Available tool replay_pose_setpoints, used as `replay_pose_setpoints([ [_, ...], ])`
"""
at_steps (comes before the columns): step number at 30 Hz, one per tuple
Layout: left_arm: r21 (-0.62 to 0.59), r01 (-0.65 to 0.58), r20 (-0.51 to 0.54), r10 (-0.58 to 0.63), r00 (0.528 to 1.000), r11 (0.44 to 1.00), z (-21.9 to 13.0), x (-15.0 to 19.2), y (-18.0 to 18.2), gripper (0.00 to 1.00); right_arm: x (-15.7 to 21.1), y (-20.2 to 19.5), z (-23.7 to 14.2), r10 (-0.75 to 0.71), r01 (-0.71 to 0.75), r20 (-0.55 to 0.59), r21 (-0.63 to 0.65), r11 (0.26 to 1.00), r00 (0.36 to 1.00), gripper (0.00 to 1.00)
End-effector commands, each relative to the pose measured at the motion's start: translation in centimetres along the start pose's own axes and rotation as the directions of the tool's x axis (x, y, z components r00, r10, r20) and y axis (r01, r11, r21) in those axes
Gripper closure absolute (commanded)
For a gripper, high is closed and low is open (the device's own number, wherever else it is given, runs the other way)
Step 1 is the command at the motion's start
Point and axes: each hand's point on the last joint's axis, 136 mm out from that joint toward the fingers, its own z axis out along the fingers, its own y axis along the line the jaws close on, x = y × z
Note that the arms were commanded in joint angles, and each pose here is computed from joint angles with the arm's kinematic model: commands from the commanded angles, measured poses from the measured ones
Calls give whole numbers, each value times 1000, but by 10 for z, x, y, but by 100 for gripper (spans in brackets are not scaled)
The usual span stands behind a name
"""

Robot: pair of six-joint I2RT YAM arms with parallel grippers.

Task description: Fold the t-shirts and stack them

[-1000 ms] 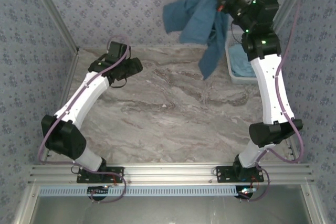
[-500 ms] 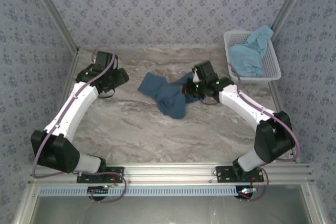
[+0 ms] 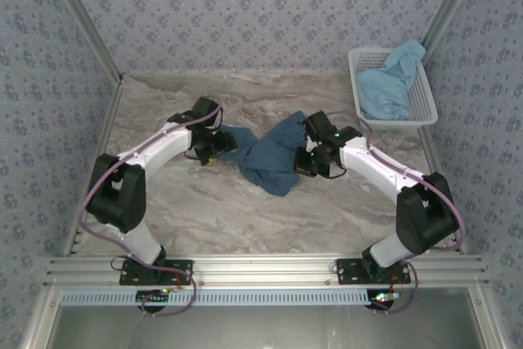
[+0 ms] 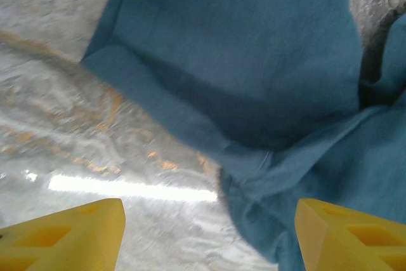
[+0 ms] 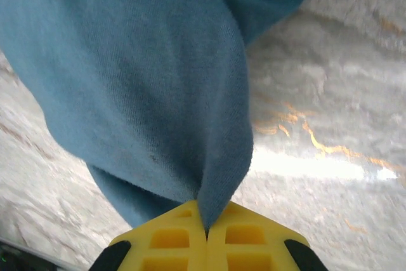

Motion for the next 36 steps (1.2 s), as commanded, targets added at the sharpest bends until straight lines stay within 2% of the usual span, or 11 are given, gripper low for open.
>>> replay_pose_setpoints([
  [1,61,-37,18,36,999,997,1,-14,-31,28,33,-11,-17,-117,120,-66,56,991,991,100],
  [7,75,-125,14,125,992,989,18,-23,-66,30,83,-47,-28,-137,178,-219,181,967,966,100],
  [10,116,-176,11,176,984,978,29,-24,-92,30,87,-75,-47,-73,119,-158,304,945,985,99],
  [12,160,-227,13,228,974,961,37,-21,-115,30,77,-90,-60,-12,35,-69,349,937,998,85],
  [17,205,-368,-1,376,927,907,72,-8,-166,29,44,-93,-79,101,-133,135,256,958,986,57],
  [20,199,-429,-6,439,899,881,92,-1,-186,28,35,-99,-78,228,-256,159,185,949,961,55],
  [28,92,-407,-99,415,904,909,139,18,-162,33,21,-101,-81,298,-326,197,130,936,934,53],
  [30,129,-397,-108,411,905,908,145,24,-169,50,19,-101,-78,318,-342,196,103,934,928,53],
  [32,170,-386,-99,405,909,907,142,27,-180,90,16,-100,-76,329,-348,195,78,934,924,53],
  [33,184,-385,-72,403,912,904,136,24,-188,100,16,-100,-76,329,-348,194,76,934,924,53],
  [36,163,-372,37,372,928,914,96,1,-199,100,18,-103,-75,323,-342,189,78,936,927,53],
])
